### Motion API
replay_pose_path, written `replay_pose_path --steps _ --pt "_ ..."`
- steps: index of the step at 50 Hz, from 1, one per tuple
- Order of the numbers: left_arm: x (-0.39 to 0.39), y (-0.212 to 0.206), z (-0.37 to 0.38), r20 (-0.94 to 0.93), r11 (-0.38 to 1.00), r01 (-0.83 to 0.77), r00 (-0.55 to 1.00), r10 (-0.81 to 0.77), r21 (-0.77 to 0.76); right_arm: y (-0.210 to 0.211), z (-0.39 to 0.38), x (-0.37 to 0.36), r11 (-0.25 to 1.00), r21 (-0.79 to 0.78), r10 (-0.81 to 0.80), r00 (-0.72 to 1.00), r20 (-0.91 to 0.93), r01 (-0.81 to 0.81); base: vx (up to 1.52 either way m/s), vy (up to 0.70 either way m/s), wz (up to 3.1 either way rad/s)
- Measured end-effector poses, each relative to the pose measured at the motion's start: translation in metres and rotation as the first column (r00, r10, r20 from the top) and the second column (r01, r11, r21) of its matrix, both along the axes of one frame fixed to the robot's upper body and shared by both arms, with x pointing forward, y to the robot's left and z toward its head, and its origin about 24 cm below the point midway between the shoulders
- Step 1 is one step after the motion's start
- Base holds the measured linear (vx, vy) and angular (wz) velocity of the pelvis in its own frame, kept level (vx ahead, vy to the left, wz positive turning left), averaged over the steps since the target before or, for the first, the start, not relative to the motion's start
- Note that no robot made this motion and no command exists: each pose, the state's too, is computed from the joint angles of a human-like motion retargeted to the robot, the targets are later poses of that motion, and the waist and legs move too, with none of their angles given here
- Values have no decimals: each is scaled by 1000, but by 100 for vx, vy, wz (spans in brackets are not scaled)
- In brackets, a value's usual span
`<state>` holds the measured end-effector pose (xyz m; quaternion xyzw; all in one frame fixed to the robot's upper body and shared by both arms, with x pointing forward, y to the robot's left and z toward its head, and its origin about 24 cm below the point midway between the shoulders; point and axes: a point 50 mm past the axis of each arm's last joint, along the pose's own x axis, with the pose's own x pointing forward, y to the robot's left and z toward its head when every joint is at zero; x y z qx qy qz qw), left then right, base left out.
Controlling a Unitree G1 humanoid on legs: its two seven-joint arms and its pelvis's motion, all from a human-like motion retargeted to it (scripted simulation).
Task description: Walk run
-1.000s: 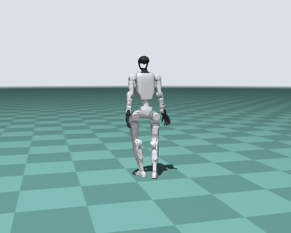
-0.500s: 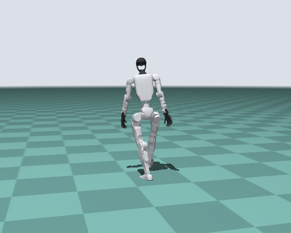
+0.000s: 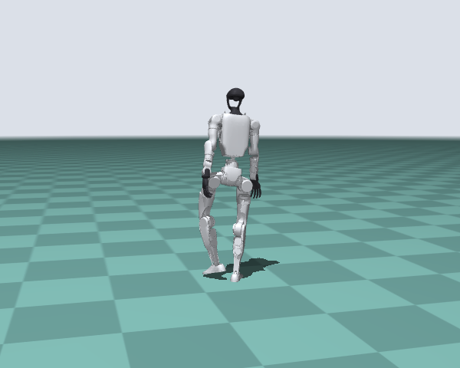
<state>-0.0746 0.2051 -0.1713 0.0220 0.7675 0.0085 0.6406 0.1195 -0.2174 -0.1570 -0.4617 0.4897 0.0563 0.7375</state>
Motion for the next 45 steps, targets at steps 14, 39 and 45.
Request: replay_pose_path --steps 14,39,45 --pt "5 -19 -2 -32 956 206 976 -217 -208 17 14 47 994 80 66 989 130 -77 89 -2 -46" --pt "262 85 65 522 814 397 627 -578 425 14 -18 -148 961 30 -241 886 -397 275 94 -3 31" --pt "232 67 45 534 847 380 659 -529 371 8 -15 -165 949 5 -271 823 -499 315 108 -19 28"
